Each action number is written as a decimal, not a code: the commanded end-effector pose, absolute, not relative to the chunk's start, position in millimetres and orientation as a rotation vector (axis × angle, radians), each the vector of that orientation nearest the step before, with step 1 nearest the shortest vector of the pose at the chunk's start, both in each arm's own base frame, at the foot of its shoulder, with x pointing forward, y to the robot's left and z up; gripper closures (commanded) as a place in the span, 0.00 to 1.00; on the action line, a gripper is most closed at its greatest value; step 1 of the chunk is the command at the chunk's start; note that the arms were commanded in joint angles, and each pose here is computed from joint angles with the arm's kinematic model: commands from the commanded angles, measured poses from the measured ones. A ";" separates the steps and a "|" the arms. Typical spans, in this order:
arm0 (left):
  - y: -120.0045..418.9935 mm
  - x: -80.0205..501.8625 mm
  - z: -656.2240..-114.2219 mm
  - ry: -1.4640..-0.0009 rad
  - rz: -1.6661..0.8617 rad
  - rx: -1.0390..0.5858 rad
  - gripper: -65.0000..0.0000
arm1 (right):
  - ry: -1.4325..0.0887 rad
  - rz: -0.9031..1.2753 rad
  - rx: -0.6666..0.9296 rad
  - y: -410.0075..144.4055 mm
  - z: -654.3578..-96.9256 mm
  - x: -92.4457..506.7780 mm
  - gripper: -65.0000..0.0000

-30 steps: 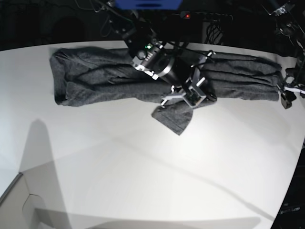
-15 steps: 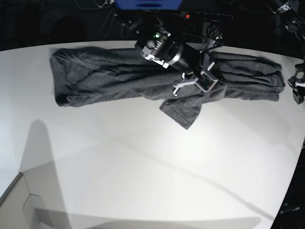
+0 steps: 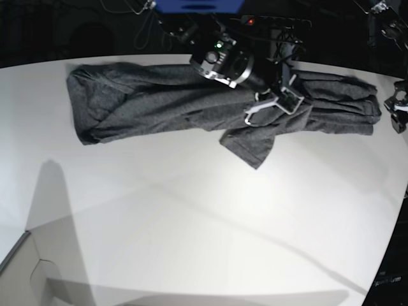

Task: Layout the t-shirt on the table in an organized manner, then fold the t-shirt properly

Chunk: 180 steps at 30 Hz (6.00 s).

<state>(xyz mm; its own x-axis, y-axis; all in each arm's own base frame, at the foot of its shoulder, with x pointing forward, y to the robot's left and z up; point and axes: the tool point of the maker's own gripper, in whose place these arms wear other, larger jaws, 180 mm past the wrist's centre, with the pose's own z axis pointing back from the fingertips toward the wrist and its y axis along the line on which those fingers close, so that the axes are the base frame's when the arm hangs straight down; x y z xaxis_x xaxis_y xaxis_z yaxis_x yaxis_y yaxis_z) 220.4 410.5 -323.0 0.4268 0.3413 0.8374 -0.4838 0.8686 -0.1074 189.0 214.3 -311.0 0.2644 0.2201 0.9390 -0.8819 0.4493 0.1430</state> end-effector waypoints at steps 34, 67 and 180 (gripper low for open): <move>419.0 221.9 -305.0 -1.060 0.504 0.188 0.24 | -0.954 0.962 0.833 246.9 -337.0 168.7 0.66; 61.3 325.6 -344.6 -0.894 -0.464 -0.054 0.23 | -1.027 0.307 0.094 -118.4 -369.4 263.1 0.63; 360.5 227.5 -342.7 -0.811 0.377 0.149 1.00 | -0.987 0.357 0.184 -93.7 -378.7 244.3 0.64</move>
